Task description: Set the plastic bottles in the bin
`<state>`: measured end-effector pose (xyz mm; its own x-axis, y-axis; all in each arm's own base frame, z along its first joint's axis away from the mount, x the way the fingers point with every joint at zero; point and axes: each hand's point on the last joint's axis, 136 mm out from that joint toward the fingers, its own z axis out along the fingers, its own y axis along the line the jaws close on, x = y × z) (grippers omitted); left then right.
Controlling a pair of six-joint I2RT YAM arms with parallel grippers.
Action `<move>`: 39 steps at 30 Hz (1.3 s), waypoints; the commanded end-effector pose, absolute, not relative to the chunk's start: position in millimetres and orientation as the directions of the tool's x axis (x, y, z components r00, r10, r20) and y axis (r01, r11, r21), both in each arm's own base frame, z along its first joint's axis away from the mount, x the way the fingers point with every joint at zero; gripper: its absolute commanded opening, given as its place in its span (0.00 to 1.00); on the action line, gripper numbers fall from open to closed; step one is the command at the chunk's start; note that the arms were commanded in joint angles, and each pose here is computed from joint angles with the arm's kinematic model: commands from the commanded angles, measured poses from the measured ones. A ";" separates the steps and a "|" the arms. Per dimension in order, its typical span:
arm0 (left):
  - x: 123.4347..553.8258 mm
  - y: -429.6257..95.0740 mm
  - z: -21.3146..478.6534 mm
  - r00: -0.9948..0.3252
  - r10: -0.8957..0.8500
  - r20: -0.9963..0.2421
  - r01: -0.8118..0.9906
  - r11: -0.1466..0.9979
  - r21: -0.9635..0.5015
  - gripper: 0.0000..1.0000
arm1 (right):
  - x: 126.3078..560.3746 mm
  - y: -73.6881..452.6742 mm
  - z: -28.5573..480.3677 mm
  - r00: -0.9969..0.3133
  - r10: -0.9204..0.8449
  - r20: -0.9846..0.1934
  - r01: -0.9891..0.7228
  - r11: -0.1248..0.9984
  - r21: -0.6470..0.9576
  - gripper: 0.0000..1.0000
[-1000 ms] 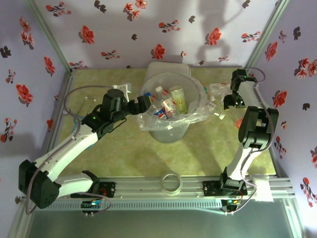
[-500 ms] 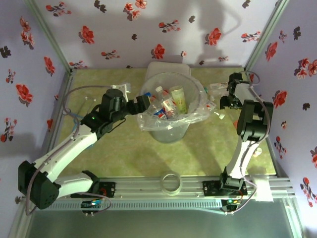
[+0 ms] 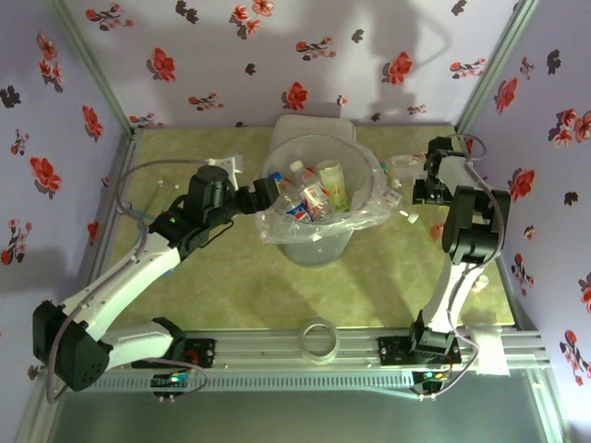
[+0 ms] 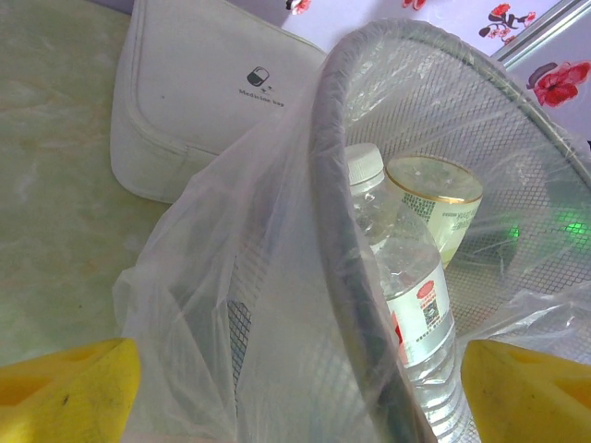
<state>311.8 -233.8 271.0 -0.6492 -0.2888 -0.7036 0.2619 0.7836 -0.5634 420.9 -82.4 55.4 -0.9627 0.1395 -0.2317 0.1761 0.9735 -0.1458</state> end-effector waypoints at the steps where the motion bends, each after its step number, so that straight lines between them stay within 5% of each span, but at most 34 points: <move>1: 309.5 -227.2 270.3 -0.646 -0.274 -0.712 0.264 0.795 -0.546 0.90 | 407.5 -84.1 103.1 -0.944 0.169 -0.284 0.217 0.966 -0.144 0.41; 10: 310.8 -228.4 269.4 -0.646 -0.283 -0.709 0.261 0.791 -0.553 0.90 | 388.1 -54.0 239.2 -0.809 0.179 -0.561 0.256 0.965 -0.062 0.41; 16: 313.4 -230.0 266.7 -0.653 -0.280 -0.704 0.254 0.795 -0.552 0.90 | 379.9 37.3 377.8 -0.522 0.147 -0.840 -0.003 0.985 0.175 0.40; 20: 314.0 -231.0 269.0 -0.650 -0.288 -0.704 0.256 0.789 -0.559 0.90 | 362.3 91.3 452.8 -0.349 0.224 -0.910 -0.242 0.917 0.319 0.40; 32: 315.9 -233.0 268.3 -0.658 -0.273 -0.702 0.252 0.798 -0.547 0.90 | 325.4 190.1 534.0 -0.186 0.156 -0.970 -0.550 0.801 0.234 0.40; 39: 318.7 -235.4 269.3 -0.657 -0.279 -0.701 0.252 0.794 -0.553 0.90 | 343.4 263.6 491.6 -0.304 0.147 -0.941 -0.642 0.698 0.316 0.40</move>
